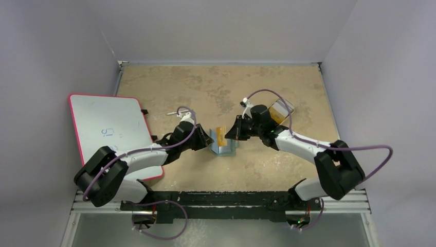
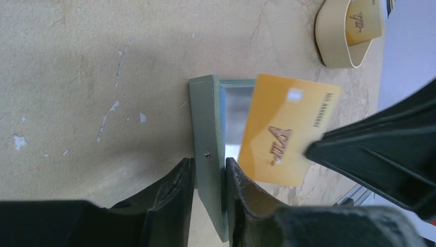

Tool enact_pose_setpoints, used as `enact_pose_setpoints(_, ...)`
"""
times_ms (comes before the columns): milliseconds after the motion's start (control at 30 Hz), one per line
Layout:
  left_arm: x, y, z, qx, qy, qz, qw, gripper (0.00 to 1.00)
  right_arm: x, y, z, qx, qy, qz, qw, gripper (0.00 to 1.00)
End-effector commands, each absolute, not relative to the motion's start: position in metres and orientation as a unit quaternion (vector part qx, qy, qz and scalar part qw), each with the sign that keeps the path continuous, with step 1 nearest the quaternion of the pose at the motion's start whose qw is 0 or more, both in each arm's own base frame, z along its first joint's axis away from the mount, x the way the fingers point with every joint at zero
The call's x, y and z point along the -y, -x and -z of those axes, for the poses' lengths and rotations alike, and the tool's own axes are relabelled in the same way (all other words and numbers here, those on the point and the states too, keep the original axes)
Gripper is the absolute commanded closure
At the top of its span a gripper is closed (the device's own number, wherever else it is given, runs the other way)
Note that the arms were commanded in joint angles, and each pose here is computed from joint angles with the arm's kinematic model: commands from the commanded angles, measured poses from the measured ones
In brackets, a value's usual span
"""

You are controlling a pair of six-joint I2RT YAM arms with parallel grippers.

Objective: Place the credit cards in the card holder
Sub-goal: Insert the credit card into the card holder.

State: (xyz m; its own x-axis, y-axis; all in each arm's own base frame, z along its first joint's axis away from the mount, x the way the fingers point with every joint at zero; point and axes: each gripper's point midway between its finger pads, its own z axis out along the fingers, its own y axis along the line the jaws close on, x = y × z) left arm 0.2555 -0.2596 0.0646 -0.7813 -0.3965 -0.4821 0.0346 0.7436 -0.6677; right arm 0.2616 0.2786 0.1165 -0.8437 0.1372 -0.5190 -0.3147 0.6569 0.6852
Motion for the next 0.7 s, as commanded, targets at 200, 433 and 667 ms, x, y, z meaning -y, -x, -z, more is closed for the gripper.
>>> enact_pose_setpoints(200,0.233,-0.256,-0.079,-0.875,0.104,0.307,0.359,0.71,-0.274,-0.260,-0.066,-0.892,0.060,-0.379,0.238,1.00)
enact_pose_setpoints(433,0.229,-0.254,-0.067,-0.883,0.098,0.295,0.352,0.93,-0.266,-0.263,-0.055,-0.892,0.045,-0.380,0.241,1.00)
enact_pose_setpoints(667,0.225,-0.250,-0.054,-0.892,0.096,0.281,0.341,1.00,-0.267,-0.259,-0.053,-0.884,0.040,-0.402,0.233,1.00)
